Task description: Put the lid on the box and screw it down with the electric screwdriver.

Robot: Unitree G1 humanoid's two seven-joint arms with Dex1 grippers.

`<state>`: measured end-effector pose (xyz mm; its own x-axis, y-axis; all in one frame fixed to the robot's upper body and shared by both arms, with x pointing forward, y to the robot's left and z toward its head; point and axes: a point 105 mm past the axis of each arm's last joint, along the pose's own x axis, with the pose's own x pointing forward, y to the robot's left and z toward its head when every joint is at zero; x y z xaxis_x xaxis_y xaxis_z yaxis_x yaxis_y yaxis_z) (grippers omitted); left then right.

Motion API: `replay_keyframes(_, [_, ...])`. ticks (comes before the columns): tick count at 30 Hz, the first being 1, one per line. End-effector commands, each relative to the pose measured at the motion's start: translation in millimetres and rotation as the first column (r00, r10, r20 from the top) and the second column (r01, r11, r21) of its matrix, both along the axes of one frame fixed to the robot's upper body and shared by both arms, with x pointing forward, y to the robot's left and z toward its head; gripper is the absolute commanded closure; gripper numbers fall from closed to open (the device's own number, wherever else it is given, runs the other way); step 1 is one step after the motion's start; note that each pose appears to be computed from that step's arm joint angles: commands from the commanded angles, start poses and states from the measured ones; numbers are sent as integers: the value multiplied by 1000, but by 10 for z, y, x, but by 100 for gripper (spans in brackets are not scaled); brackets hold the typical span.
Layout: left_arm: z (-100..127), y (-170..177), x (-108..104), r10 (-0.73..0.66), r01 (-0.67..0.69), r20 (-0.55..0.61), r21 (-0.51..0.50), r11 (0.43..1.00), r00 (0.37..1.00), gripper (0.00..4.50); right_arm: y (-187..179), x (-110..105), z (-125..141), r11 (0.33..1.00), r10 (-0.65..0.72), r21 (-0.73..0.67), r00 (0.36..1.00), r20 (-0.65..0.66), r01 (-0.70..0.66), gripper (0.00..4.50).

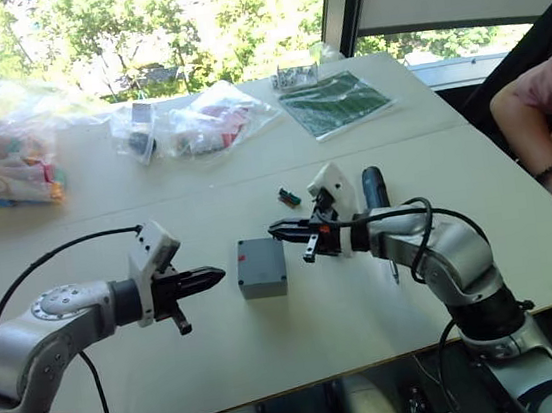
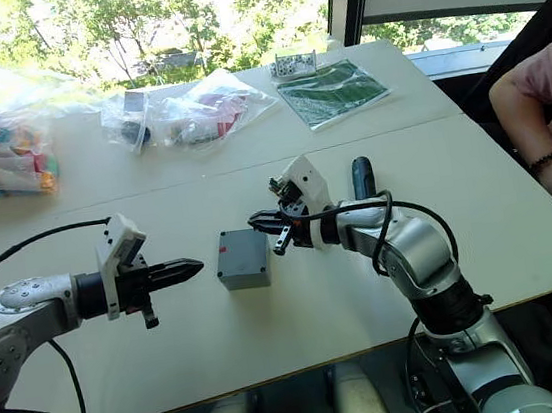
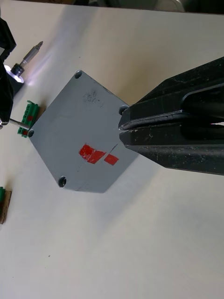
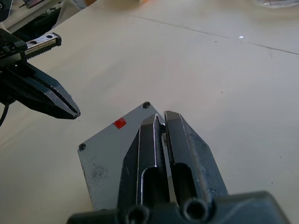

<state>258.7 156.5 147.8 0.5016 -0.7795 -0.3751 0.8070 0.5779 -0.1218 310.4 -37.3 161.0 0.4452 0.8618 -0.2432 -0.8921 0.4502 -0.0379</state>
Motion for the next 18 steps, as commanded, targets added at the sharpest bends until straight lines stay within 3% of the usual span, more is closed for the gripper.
replay_keyframes(1, [112,-19,-17,-7,7,51,-9,1000,999,450,28,-1,101,1000,16,13,999,49,-16,439])
replay_keyframes(18, [110,-52,-1,-14,15,54,-17,1000,998,450,-34,44,-7,1000,-21,-9,999,37,21,439])
